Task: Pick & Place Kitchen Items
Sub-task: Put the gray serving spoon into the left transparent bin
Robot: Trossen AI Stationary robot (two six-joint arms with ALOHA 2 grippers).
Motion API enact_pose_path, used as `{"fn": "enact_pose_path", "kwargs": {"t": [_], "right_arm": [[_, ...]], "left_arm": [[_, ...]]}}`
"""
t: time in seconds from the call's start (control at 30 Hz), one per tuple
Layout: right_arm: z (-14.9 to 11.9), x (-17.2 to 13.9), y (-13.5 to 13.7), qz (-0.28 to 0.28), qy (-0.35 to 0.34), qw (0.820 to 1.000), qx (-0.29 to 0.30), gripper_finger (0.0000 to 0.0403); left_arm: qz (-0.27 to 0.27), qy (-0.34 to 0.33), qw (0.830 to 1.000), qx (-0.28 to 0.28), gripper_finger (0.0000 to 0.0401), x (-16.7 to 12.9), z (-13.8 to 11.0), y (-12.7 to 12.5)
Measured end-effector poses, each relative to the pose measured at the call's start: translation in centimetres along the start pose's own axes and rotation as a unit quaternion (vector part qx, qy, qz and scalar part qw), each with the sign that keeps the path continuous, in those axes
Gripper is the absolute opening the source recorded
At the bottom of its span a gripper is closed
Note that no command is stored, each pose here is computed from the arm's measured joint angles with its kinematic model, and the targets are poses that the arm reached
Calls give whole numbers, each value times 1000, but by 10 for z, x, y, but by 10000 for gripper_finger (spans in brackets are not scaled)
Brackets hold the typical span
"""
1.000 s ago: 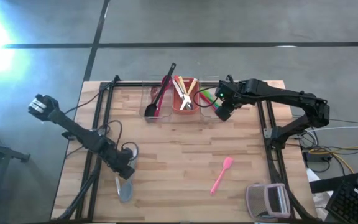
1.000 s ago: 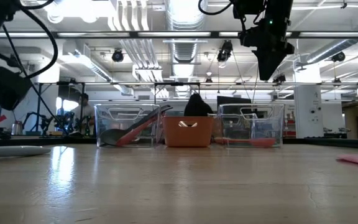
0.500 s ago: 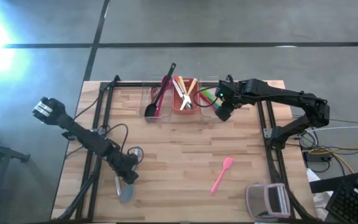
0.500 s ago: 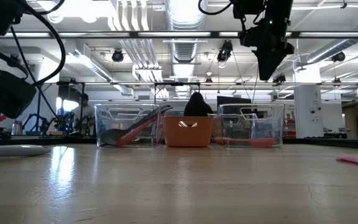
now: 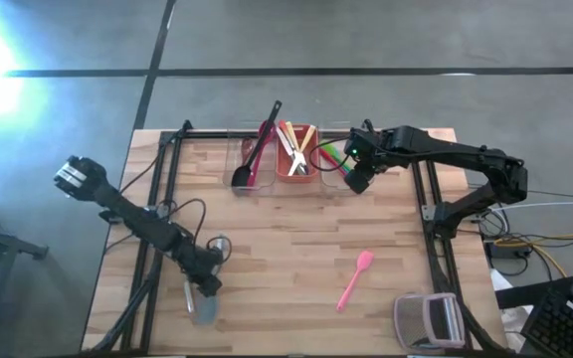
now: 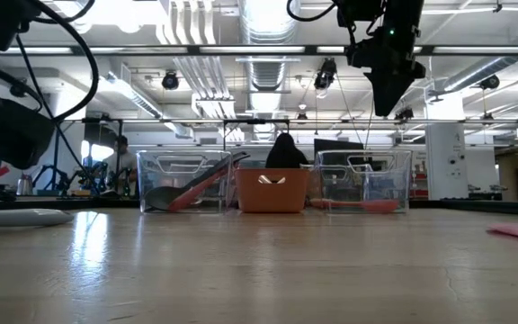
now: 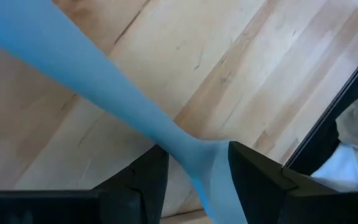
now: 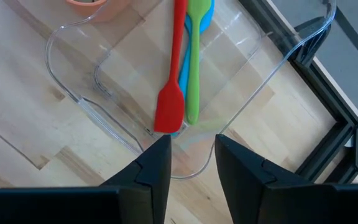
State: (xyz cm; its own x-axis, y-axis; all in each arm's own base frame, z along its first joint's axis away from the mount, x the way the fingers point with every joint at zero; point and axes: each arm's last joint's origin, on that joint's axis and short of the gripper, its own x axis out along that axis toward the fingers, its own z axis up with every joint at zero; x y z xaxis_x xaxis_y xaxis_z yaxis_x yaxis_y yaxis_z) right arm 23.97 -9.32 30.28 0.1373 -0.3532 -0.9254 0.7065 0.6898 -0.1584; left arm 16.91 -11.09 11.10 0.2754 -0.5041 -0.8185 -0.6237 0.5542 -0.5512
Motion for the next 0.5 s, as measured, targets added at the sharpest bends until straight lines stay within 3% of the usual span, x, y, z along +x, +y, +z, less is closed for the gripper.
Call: {"fn": "enact_pose_path", "kwargs": {"t": [0.17,0.4,0.5], "right_arm": [[0,0,0,0,0,1000,0,113],[0,0,0,0,0,1000,0,105],[0,0,0,0,0,1000,0,106]], "left_arm": [[7,-7,1000,-2,149,3,1,1],[1,-27,1000,-4,50,4,3,-1],[-3,-34,999,3,42,3,3,-1]]}}
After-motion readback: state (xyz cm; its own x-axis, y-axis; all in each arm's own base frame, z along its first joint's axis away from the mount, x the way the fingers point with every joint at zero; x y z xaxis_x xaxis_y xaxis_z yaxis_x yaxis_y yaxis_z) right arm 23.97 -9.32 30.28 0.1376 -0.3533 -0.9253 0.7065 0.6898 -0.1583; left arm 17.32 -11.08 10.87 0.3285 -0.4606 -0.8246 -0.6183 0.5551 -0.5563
